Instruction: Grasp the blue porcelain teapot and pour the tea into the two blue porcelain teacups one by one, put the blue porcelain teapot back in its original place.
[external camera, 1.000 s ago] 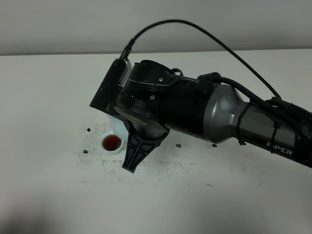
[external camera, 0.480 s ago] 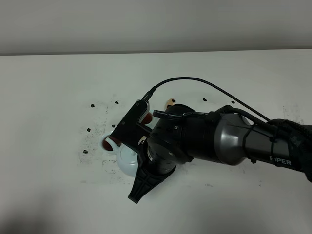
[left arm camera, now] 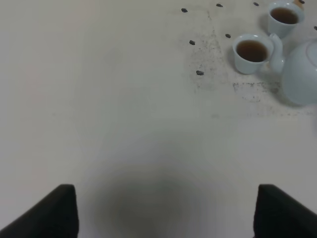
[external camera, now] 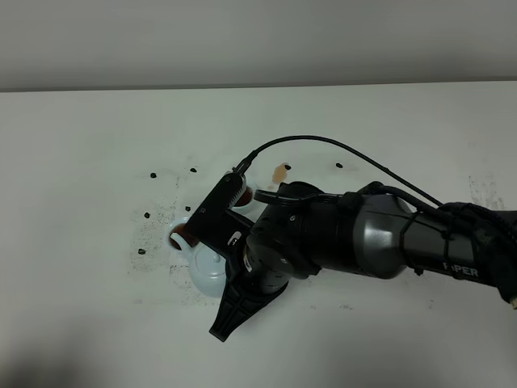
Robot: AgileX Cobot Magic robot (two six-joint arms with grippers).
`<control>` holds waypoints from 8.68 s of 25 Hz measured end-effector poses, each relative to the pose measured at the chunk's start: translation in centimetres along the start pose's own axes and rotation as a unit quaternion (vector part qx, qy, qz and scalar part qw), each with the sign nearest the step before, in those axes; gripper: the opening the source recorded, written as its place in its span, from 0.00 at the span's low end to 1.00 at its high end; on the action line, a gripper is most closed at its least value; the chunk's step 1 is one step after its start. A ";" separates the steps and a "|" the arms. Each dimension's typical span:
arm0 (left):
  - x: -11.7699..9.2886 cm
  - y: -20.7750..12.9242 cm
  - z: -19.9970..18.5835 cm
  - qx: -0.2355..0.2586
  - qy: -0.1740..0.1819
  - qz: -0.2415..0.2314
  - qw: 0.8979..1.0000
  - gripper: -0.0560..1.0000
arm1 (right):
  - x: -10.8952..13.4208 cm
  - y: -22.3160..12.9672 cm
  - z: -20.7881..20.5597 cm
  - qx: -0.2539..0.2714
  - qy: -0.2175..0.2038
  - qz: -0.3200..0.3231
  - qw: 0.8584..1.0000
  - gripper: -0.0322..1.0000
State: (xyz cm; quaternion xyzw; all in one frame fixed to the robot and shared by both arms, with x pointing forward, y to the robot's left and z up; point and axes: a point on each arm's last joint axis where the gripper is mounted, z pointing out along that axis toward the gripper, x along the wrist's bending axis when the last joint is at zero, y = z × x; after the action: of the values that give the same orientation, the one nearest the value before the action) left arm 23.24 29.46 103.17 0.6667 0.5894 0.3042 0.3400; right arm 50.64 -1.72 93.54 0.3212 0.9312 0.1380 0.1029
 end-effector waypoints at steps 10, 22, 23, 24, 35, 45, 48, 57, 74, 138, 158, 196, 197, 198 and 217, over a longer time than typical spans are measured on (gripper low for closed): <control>0.0 0.0 0.0 0.001 0.000 0.001 1.000 0.74 | -1.4 0.3 -3.8 -0.034 -0.009 0.016 0.999 0.10; 0.0 0.0 0.0 0.001 0.000 0.001 1.000 0.74 | -6.8 -1.6 -4.2 0.012 -0.030 0.103 0.994 0.10; 0.0 0.0 0.0 0.001 0.000 0.001 1.000 0.74 | -7.5 -1.8 -4.2 0.014 -0.033 0.114 0.993 0.10; 0.0 0.0 0.0 0.001 0.000 0.001 1.000 0.74 | -8.2 -2.1 -4.2 0.016 -0.036 0.125 0.991 0.10; 0.0 0.0 0.0 0.001 0.000 0.001 1.000 0.74 | -12.7 -4.1 -4.2 0.038 -0.056 0.205 0.976 0.10; 0.0 0.0 0.0 0.001 0.000 0.000 1.000 0.74 | -12.8 -6.0 -3.2 0.073 -0.053 0.216 0.972 0.10; 0.0 0.0 0.0 0.001 0.000 0.000 1.000 0.74 | -12.7 -6.5 -2.8 0.072 -0.052 0.220 0.972 0.10; 0.0 0.0 0.0 0.000 0.000 0.000 1.000 0.74 | -13.3 -7.5 -2.1 0.063 -0.052 0.236 0.968 0.10; 0.0 0.0 0.0 0.000 0.000 0.000 1.000 0.74 | -13.4 -8.7 0.1 0.076 -0.044 0.250 0.964 0.10; 0.0 0.0 0.0 0.000 0.000 0.000 1.000 0.74 | -11.2 -8.5 -13.1 -0.033 -0.065 0.244 0.967 0.43; 0.0 0.0 0.0 0.000 0.000 0.001 1.000 0.74 | -7.3 -25.1 -22.2 -0.079 -0.179 0.377 0.905 0.43; 0.0 0.0 0.0 0.000 0.000 0.000 1.000 0.74 | 2.6 -34.7 -25.1 -0.255 -0.265 0.329 0.870 0.43; 0.0 0.0 0.0 0.000 0.000 0.000 1.000 0.74 | 2.6 -34.7 -25.1 -0.256 -0.263 0.329 0.870 0.43; 0.0 0.0 0.0 0.000 0.000 0.000 1.000 0.74 | 2.6 -34.7 -25.0 -0.257 -0.260 0.329 0.871 0.43; 0.0 0.0 0.0 0.000 0.000 0.000 1.000 0.74 | 3.2 -34.1 -24.9 -0.272 -0.222 0.308 0.884 0.42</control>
State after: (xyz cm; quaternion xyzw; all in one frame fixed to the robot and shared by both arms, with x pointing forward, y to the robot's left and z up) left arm 23.24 29.46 103.17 0.6666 0.5895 0.3042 0.3400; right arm 21.80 -30.19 105.60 0.5737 0.6640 0.3355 0.3426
